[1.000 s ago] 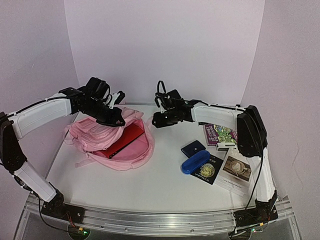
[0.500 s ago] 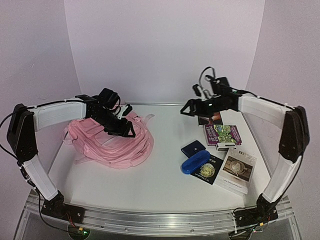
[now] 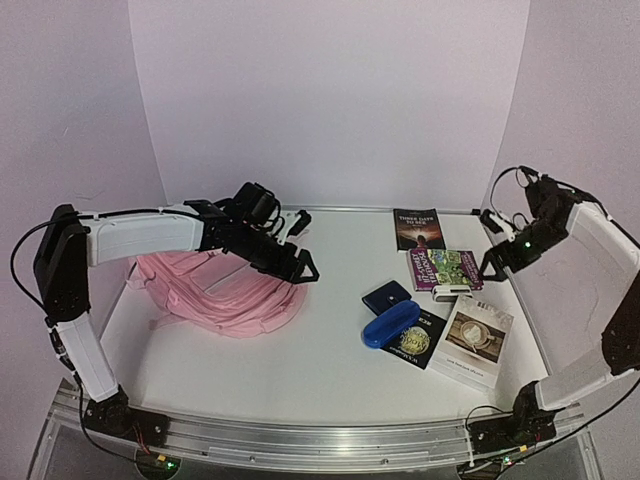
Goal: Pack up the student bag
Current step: Pick up the book from the center of the board.
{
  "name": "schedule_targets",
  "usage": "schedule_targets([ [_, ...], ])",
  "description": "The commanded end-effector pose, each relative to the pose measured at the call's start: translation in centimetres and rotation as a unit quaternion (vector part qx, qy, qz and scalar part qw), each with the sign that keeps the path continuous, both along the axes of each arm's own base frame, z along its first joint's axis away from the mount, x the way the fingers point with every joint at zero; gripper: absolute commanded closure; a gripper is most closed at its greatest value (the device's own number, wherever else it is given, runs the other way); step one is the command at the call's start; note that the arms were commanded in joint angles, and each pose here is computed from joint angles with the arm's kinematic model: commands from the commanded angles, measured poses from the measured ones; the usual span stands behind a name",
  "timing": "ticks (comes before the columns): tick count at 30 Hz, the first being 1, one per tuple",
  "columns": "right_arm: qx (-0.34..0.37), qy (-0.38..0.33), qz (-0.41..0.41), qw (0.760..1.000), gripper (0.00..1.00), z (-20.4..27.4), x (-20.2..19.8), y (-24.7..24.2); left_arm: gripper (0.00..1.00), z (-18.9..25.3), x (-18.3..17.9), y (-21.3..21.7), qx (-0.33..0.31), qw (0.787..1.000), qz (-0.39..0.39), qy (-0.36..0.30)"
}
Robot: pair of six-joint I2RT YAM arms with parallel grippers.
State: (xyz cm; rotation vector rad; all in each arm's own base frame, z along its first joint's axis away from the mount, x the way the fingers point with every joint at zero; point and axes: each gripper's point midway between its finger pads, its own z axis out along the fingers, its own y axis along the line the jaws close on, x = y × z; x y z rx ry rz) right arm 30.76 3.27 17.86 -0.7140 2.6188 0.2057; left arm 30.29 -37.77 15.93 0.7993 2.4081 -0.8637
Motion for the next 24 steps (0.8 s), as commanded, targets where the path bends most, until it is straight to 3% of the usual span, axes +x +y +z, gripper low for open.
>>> schedule_targets([
  [1, -0.127, 0.118, 0.096, 0.980, 0.02, -4.8, -7.2, -4.5, 0.20, 0.9, 0.0, -2.5, -0.037, 0.999, -0.017, -0.012],
  [7, -0.217, 0.203, 0.152, 0.943, 0.02, -9.5, -10.6, -8.0, 0.20, 0.7, -0.6, -3.7, -0.049, 0.998, -0.032, -0.009],
  [11, -0.264, 0.222, 0.185, 0.920, 0.02, -12.8, -11.5, -9.7, 0.20, 0.6, -1.2, -4.7, -0.060, 0.997, -0.041, -0.004],
  [19, -0.154, 0.208, 0.184, 0.948, 0.02, -14.5, -9.2, -5.4, 0.21, 0.8, -3.3, -8.4, -0.111, 0.991, -0.068, 0.017],
  [24, -0.133, 0.182, 0.207, 0.952, 0.02, -15.0, -7.9, -0.8, 0.23, 0.2, -4.7, -10.7, -0.131, 0.987, -0.087, 0.040],
])
